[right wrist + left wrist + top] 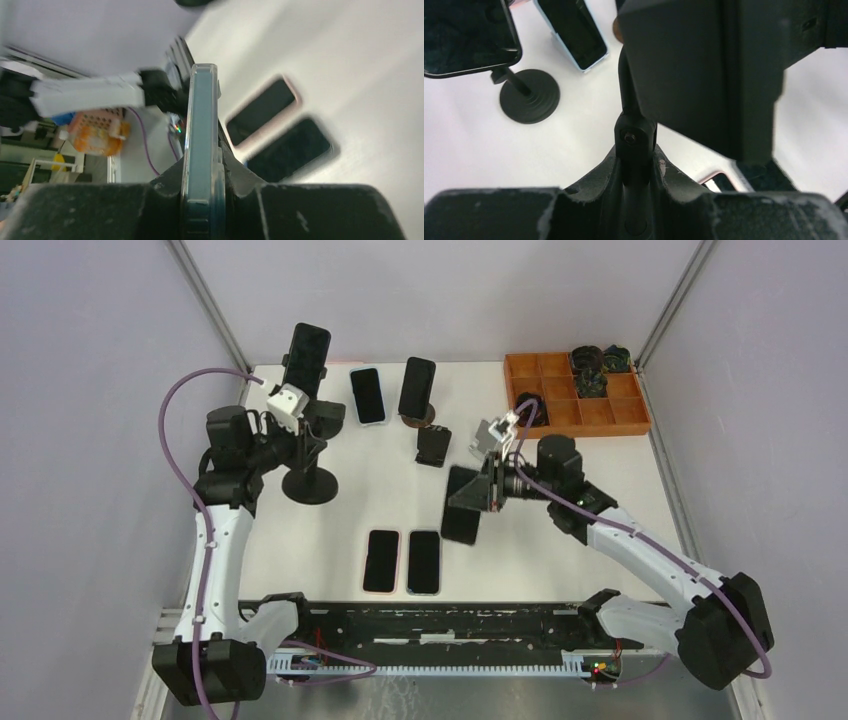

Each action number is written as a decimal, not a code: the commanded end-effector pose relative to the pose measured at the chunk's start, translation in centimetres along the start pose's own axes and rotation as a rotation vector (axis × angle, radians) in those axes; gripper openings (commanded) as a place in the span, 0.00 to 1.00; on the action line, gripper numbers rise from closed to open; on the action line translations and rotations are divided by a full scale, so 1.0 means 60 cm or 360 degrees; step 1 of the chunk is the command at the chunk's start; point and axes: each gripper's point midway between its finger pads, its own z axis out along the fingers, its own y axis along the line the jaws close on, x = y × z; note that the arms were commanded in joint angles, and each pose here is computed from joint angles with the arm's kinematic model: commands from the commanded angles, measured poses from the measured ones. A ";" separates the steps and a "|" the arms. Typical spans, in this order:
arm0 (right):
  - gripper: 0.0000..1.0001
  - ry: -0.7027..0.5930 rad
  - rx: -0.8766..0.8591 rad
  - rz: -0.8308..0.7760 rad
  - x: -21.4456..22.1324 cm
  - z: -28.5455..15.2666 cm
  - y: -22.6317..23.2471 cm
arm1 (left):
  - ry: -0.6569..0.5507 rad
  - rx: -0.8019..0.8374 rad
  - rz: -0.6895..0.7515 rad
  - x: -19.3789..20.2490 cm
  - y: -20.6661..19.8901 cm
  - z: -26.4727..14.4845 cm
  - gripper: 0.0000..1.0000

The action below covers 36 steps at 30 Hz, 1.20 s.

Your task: Remove the phone from the phone stand

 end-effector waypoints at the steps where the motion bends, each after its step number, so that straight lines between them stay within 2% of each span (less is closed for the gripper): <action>1: 0.00 0.0207 0.0071 -0.0024 0.107 -0.025 -0.050 | -0.0115 0.0152 -0.0101 -0.052 -0.043 -0.025 0.02; 6: 0.00 0.0443 0.0191 0.0131 0.207 -0.033 -0.122 | -0.0112 0.0154 -0.0087 -0.053 -0.051 -0.035 0.02; 9: 0.00 0.0503 0.0190 0.0211 0.243 -0.033 -0.141 | -0.0106 0.0160 -0.0082 -0.050 -0.053 -0.037 0.02; 23: 0.00 0.0405 0.0193 0.0483 0.276 -0.006 -0.176 | -0.0094 0.0175 -0.0089 -0.044 -0.055 -0.034 0.02; 36: 0.00 0.0474 0.0288 0.0569 0.318 0.012 -0.202 | -0.0100 0.0166 -0.0082 -0.045 -0.053 -0.034 0.02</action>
